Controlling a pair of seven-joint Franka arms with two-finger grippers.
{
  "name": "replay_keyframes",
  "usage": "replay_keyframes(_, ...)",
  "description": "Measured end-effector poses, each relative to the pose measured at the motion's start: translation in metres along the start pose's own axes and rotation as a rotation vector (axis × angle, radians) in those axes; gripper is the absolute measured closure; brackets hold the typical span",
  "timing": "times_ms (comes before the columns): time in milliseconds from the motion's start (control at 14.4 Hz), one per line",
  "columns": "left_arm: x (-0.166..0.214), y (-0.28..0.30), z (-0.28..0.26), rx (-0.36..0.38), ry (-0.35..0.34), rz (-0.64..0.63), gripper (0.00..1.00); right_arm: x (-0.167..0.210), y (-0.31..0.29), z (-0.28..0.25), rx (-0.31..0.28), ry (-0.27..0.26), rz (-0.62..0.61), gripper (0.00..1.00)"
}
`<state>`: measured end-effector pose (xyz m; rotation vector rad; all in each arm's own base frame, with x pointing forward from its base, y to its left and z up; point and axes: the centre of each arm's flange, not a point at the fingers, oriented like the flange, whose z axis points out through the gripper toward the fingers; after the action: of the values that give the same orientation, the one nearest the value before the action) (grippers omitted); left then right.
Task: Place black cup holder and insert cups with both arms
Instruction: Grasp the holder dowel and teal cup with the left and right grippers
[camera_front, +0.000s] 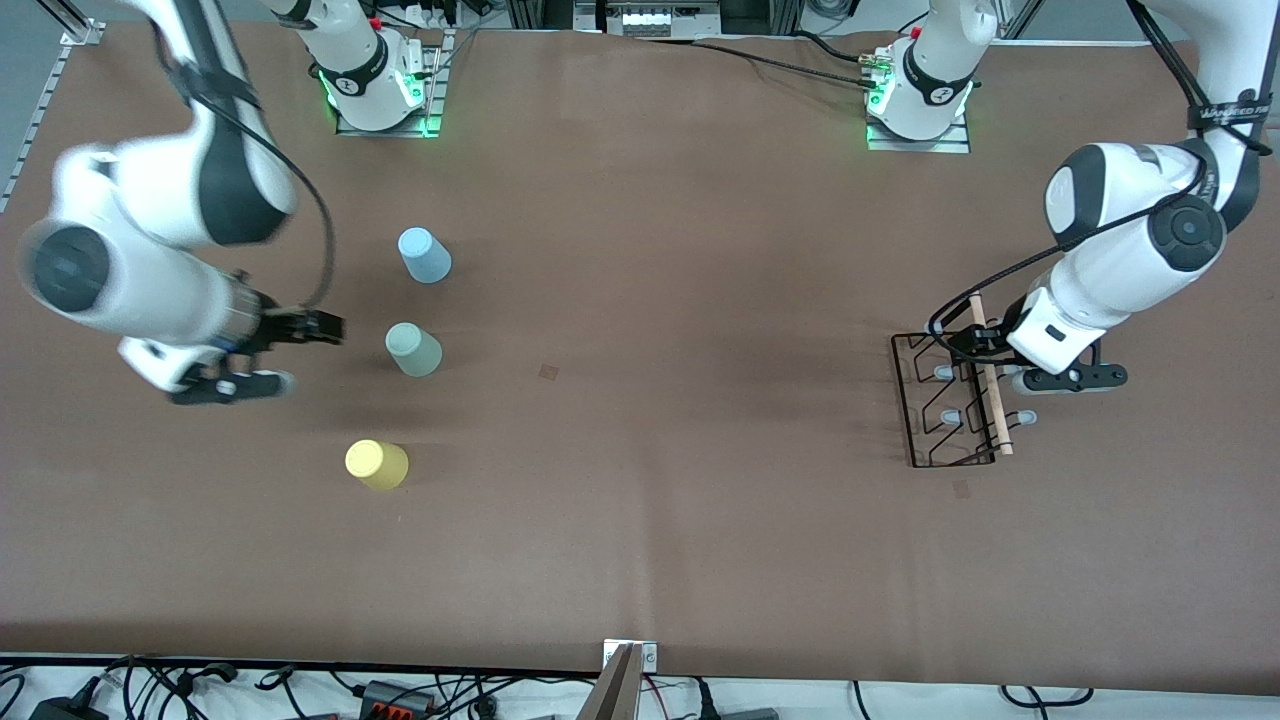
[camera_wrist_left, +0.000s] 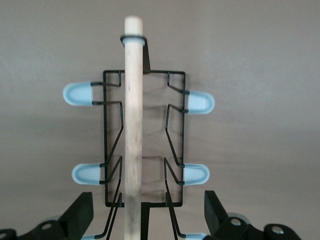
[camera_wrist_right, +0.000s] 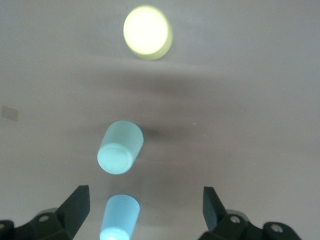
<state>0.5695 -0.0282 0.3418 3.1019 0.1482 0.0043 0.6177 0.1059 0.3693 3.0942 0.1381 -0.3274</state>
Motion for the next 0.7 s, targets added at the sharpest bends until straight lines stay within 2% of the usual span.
replay_keyframes(209,-0.004,-0.009,0.009,0.003,-0.018,-0.016,0.04,0.023,-0.014,0.061,-0.006,-0.023,0.031,0.00)
replay_keyframes(348,-0.004,-0.013,0.010,0.003,-0.022,-0.024,0.24,0.029,-0.017,0.093,-0.006,-0.057,0.064,0.00)
replay_keyframes(557,-0.005,-0.013,0.011,0.004,-0.031,-0.031,0.52,0.026,-0.022,0.115,0.032,-0.094,0.105,0.00)
replay_keyframes(627,-0.006,-0.012,0.011,0.004,-0.032,-0.036,0.53,0.024,-0.023,0.117,0.038,-0.100,0.110,0.00)
replay_keyframes(697,-0.006,-0.011,0.011,0.004,-0.034,-0.039,0.60,0.023,-0.023,0.118,0.040,-0.104,0.115,0.00)
